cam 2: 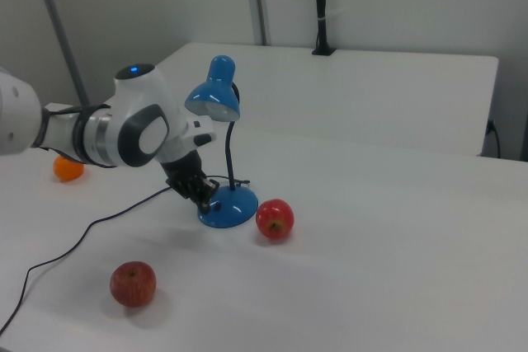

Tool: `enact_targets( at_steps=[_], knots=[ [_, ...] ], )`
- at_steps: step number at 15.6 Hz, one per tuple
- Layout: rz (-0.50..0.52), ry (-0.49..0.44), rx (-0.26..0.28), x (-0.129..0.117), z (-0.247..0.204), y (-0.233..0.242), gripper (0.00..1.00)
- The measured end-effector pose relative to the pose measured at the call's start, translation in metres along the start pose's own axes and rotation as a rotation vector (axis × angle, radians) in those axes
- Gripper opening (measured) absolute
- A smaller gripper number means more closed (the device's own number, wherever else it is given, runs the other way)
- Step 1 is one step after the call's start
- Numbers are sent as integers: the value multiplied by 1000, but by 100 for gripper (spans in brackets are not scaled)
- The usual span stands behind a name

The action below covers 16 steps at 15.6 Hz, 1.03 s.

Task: Turn on desk lamp
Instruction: 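Lower the gripper beside the lamp neck toward the base switch, then press down on the switch on the lamp base with the gripper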

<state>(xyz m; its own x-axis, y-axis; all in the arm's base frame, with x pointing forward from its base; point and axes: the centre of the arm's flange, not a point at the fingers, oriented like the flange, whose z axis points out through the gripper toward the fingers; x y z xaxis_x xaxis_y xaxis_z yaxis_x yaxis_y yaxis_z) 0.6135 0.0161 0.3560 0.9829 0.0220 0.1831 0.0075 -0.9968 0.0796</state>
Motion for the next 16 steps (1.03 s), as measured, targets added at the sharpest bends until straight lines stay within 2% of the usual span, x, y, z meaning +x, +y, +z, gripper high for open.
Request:
enact_targets(
  at_steps=[3,8,16],
  knots=[
    [18,63,6,7,7,9,1],
    [25,109,12,12,8,11,1],
    [26,114,14,15,14,10,1]
  ],
)
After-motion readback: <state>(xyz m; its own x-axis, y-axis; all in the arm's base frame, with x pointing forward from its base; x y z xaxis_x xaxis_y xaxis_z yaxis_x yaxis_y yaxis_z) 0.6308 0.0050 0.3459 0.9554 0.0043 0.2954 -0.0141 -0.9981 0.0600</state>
